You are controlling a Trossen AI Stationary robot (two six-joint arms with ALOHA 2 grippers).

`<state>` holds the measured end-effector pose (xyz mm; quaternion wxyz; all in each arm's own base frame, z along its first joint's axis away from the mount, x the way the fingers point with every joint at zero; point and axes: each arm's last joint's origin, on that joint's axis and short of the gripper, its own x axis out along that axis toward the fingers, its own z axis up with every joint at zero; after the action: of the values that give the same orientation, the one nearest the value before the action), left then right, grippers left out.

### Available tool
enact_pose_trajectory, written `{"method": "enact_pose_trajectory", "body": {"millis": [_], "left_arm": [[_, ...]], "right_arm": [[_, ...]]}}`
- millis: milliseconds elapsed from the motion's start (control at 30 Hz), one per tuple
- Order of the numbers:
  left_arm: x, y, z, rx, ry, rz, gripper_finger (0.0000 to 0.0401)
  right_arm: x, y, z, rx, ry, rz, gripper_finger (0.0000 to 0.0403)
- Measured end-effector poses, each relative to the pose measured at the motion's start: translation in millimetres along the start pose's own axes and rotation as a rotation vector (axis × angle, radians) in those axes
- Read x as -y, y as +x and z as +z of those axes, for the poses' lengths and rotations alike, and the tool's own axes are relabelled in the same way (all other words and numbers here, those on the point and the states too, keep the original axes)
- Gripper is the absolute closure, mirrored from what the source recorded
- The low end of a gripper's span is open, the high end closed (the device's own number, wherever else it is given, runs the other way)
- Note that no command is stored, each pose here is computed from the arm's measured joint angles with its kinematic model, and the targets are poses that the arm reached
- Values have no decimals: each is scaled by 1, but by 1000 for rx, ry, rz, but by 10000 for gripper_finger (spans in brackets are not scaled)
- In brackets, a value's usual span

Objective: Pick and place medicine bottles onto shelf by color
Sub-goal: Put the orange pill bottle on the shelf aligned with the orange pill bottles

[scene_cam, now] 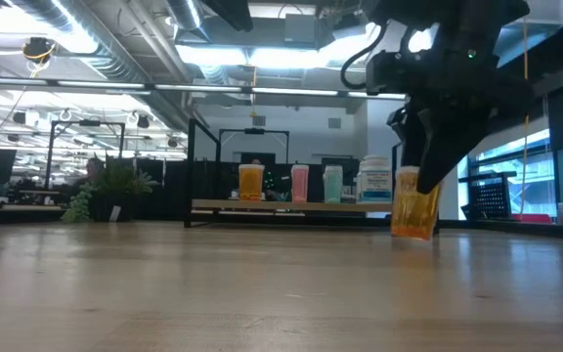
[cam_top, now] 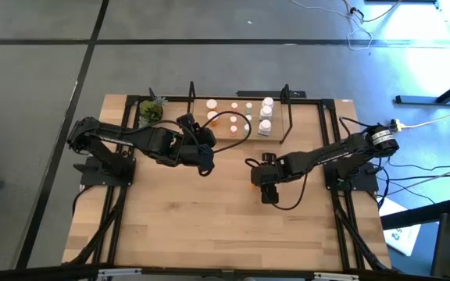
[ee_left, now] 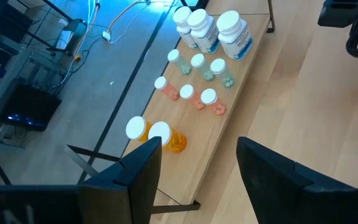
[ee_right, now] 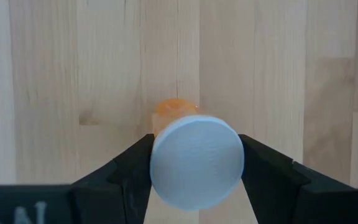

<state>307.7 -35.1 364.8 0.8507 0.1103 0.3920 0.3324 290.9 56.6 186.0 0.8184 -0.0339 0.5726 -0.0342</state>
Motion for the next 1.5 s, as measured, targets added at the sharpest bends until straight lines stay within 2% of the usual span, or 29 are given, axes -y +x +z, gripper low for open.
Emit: {"method": "enact_pose_trajectory", "body": {"millis": [167, 567, 700, 867, 1133, 1300, 1500], "left_arm": [[0, 0, 0, 0, 0, 0, 199], [0, 0, 0, -1, 1, -1, 199], [3, 0, -1, -29, 0, -90, 199], [9, -5, -3, -47, 14, -185, 199], [32, -27, -5, 15, 61, -316, 199], [61, -24, 1, 78, 64, -379, 199], [110, 5, 2, 72, 71, -418, 199]], "right_arm": [[0, 0, 0, 3, -4, 0, 186], [0, 0, 0, 3, -10, 0, 120], [1, -7, 1, -35, -13, 5, 121], [3, -33, 8, -60, 33, -15, 122], [0, -99, -3, 69, 113, -139, 122], [-8, -133, -18, 176, 93, -80, 122], [-13, -164, -36, 277, 0, -14, 122]]}}
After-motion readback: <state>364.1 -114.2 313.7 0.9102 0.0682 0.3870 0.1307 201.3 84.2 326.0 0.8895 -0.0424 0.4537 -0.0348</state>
